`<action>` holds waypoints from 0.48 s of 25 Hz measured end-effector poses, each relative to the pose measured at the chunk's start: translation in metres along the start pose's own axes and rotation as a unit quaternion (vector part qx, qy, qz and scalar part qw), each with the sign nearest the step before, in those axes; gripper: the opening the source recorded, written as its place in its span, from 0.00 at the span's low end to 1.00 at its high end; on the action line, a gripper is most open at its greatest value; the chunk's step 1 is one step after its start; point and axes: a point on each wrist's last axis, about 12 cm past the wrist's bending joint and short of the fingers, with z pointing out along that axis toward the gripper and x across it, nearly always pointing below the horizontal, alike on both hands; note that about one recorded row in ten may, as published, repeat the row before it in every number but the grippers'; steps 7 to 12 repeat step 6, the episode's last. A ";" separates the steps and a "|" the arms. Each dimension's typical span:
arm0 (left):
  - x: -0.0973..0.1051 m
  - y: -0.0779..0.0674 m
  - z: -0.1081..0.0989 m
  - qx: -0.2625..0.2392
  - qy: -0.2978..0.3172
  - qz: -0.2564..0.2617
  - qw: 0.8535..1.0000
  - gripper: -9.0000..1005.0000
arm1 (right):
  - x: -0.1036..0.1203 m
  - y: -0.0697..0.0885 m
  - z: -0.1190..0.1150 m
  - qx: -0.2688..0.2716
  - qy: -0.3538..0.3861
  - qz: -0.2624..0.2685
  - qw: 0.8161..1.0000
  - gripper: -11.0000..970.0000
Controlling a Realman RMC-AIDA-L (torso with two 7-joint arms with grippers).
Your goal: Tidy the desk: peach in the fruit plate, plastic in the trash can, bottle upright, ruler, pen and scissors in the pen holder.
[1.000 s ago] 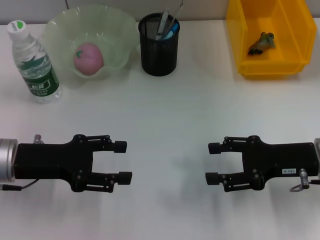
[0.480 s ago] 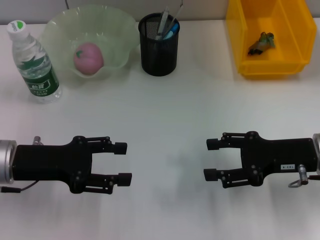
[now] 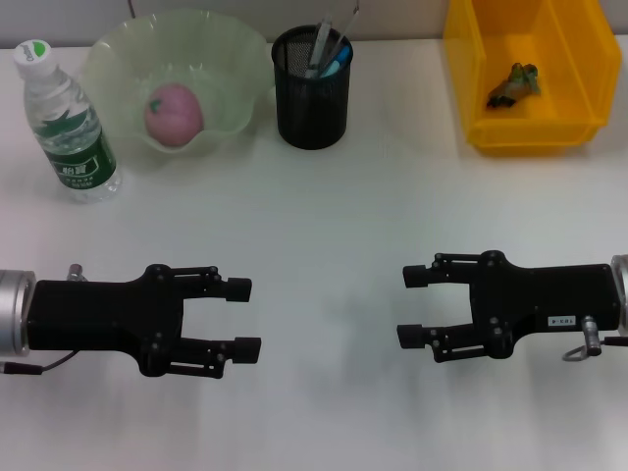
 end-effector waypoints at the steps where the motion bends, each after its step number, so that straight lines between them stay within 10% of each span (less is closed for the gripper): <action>1: 0.000 0.000 0.000 0.000 0.000 0.000 1.000 0.80 | 0.000 0.000 0.000 0.000 0.000 0.000 1.000 0.83; 12: -0.001 -0.001 0.001 0.004 -0.003 0.001 1.000 0.80 | -0.002 -0.001 0.000 -0.001 0.000 -0.003 1.000 0.83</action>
